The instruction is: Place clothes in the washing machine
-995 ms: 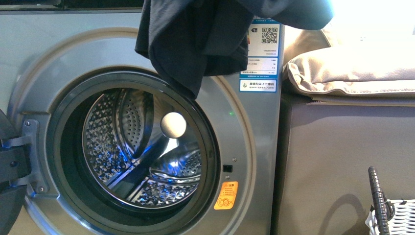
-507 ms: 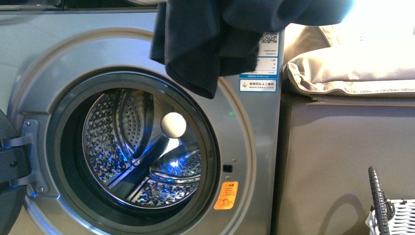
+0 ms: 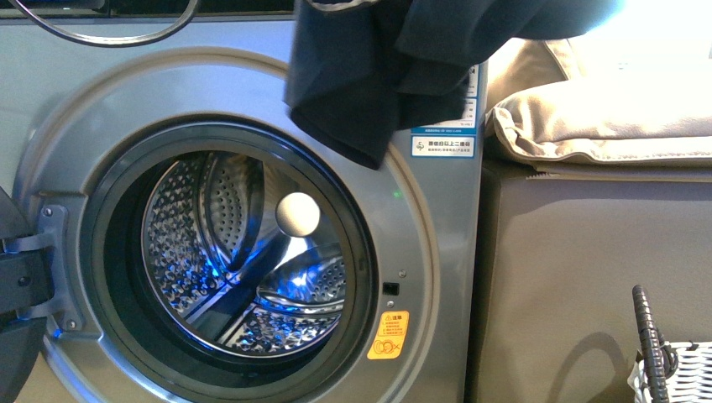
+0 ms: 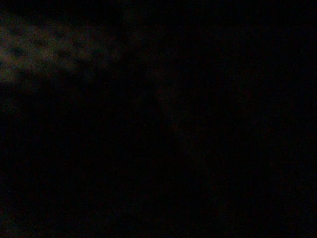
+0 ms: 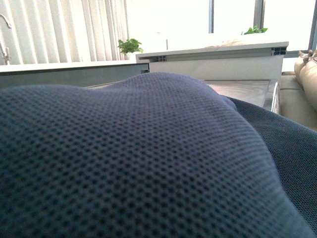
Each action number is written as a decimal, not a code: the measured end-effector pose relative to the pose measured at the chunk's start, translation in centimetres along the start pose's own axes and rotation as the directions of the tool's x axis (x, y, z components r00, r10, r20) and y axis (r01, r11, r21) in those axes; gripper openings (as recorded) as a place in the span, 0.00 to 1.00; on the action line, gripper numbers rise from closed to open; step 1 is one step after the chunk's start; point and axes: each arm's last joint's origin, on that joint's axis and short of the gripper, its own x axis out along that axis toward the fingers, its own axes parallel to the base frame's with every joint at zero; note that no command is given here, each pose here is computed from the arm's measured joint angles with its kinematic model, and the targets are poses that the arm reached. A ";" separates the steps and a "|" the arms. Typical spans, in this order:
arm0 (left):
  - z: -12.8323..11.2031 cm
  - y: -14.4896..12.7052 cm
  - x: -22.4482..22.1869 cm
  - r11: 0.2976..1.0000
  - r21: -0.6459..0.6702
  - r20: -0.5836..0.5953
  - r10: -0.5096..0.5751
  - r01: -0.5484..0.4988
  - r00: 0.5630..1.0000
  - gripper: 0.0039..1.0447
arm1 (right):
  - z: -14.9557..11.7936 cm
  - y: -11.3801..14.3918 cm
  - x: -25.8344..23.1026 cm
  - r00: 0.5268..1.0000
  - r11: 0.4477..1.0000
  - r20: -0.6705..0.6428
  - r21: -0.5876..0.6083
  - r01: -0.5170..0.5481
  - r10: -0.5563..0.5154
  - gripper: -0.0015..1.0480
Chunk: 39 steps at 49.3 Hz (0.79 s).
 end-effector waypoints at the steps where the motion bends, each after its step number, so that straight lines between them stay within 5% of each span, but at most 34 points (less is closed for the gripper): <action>1: 0.0 0.0 0.0 1.000 0.000 0.000 -0.002 0.002 1.000 0.57 | 0.0 0.0 0.0 1.000 1.000 0.000 0.000 0.000 0.000 0.12; 17: 0.8 1.3 -0.6 0.999 0.009 0.037 0.051 -0.052 0.998 0.19 | 0.6 0.3 -0.1 1.000 1.000 0.017 0.004 -0.024 0.024 0.55; 27: 1.3 4.2 -1.3 0.981 0.015 0.062 0.191 -0.192 0.980 0.16 | 0.7 0.4 -0.2 0.999 1.000 0.019 0.005 -0.026 0.026 0.92; 39: 1.5 5.9 -2.9 0.974 0.018 0.077 0.224 -0.226 0.972 0.16 | 0.7 0.4 -0.2 0.999 1.000 0.019 0.009 -0.026 0.026 0.93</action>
